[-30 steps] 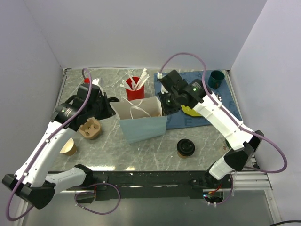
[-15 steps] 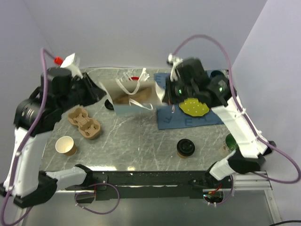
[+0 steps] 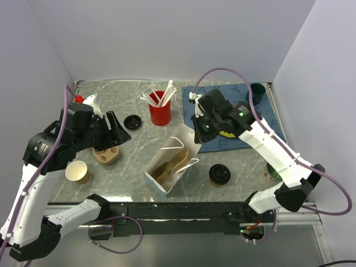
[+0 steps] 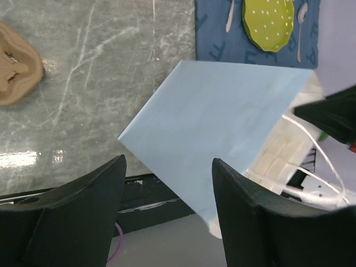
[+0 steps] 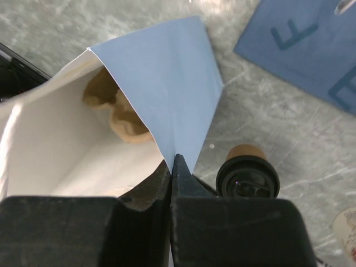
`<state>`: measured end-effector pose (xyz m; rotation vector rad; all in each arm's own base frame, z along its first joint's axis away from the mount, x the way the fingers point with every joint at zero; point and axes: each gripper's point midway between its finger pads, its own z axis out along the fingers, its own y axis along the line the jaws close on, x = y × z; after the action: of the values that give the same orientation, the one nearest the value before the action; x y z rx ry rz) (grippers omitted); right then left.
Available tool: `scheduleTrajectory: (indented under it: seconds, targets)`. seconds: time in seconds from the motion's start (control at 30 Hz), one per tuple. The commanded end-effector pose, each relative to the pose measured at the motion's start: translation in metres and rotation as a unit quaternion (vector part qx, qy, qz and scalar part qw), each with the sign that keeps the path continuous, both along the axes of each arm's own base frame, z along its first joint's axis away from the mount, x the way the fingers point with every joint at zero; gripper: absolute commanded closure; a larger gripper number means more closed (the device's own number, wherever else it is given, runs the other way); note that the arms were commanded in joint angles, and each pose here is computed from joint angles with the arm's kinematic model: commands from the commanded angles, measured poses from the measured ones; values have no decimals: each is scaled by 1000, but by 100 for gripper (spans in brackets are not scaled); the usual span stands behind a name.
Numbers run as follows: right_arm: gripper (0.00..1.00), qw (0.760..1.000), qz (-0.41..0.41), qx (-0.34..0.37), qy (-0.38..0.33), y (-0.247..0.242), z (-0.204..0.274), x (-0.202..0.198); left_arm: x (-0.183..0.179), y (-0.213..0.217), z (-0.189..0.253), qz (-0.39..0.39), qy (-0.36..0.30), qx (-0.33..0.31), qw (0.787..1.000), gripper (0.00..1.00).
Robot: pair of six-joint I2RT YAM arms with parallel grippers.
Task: Pack the takeout coffee
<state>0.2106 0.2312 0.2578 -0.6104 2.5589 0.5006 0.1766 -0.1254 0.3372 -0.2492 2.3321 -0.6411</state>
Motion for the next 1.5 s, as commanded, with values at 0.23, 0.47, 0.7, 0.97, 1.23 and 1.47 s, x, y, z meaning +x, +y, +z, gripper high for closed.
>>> scheduleTrajectory:
  seconds: [0.23, 0.47, 0.7, 0.97, 1.23, 1.47]
  targets:
    - [100, 978, 71, 59, -189, 5, 64, 7, 15, 7, -36, 31, -5, 23, 999, 31]
    - [96, 976, 128, 60, -165, 23, 78, 3, 25, -4, -60, 24, 5, 11, 1000, 30]
    - [55, 987, 99, 19, -125, 36, 54, 23, 34, -16, -52, -4, -6, 7, 1000, 28]
    - [52, 987, 40, 16, -156, 30, 92, 40, 47, -32, -15, -68, -60, 6, 996, 27]
    - [39, 981, 55, 27, -185, 24, 107, 34, 45, -37, -18, -89, -61, 6, 994, 27]
    - [51, 951, 124, 69, -274, 34, 106, 37, 42, -30, -24, -47, -16, 4, 999, 28]
